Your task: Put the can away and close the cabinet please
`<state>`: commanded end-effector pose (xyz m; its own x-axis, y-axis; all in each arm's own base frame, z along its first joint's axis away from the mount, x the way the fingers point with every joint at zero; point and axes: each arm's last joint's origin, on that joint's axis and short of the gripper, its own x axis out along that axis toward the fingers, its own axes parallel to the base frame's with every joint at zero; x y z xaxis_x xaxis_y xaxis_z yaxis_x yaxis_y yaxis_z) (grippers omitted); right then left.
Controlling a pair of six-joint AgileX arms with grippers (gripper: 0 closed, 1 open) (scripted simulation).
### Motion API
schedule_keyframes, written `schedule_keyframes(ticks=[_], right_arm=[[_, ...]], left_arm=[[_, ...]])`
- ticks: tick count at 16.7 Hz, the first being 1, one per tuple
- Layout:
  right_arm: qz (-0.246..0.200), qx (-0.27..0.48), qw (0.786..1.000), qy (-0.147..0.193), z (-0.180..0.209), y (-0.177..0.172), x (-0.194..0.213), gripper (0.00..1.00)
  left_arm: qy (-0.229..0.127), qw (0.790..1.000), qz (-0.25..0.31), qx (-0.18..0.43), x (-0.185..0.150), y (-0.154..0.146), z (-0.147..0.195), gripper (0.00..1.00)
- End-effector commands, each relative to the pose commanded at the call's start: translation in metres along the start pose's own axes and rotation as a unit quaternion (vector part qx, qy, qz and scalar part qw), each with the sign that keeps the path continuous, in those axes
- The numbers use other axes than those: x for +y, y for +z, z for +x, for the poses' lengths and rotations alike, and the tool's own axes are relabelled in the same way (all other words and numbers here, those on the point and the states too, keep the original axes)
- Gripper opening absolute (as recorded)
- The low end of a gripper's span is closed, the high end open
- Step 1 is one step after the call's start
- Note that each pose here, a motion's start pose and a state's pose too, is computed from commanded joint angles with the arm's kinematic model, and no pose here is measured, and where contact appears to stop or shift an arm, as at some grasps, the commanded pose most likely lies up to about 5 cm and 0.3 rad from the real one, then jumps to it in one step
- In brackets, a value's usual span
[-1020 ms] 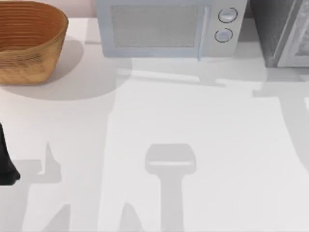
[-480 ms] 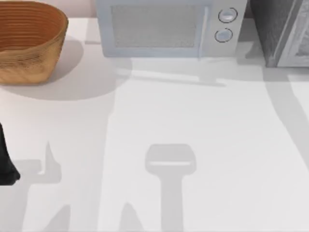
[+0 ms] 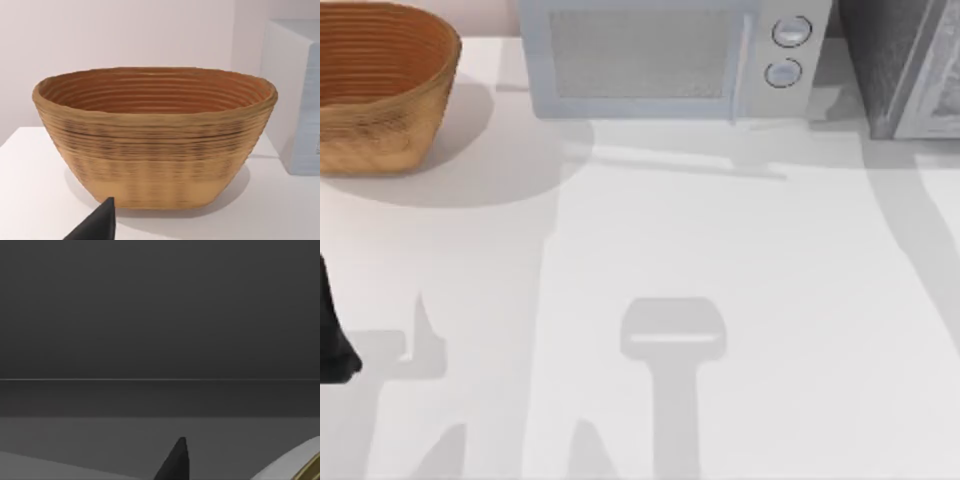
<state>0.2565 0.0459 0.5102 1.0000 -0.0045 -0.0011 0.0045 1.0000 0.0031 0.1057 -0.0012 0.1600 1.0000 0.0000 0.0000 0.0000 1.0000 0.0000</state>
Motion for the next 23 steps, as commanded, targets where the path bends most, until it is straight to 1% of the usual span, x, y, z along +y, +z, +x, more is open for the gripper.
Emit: schedule_keyframes(ticks=[2,6,10,13,19,23], right_arm=[[-0.001,0.006,1.000,0.000,0.008,0.001,0.001,0.00],[-0.003,0.014,1.000,-0.001,0.041,0.012,0.003,0.00],[0.000,-0.001,1.000,0.000,0.077,0.031,0.005,0.00],[0.002,-0.014,1.000,0.001,0.103,0.037,0.005,0.00],[0.001,-0.004,1.000,0.000,0.146,0.023,0.000,0.00],[0.000,0.000,1.000,0.000,0.149,0.020,-0.001,0.00]], left_arm=[[0.000,1.000,0.000,0.000,0.000,0.000,0.000,1.00],[0.000,1.000,0.000,0.000,0.000,0.000,0.000,1.00],[0.000,1.000,0.000,0.000,0.000,0.000,0.000,1.00],[0.000,1.000,0.000,0.000,0.000,0.000,0.000,1.00],[0.000,1.000,0.000,0.000,0.000,0.000,0.000,1.00],[0.000,1.000,0.000,0.000,0.000,0.000,0.000,1.00]])
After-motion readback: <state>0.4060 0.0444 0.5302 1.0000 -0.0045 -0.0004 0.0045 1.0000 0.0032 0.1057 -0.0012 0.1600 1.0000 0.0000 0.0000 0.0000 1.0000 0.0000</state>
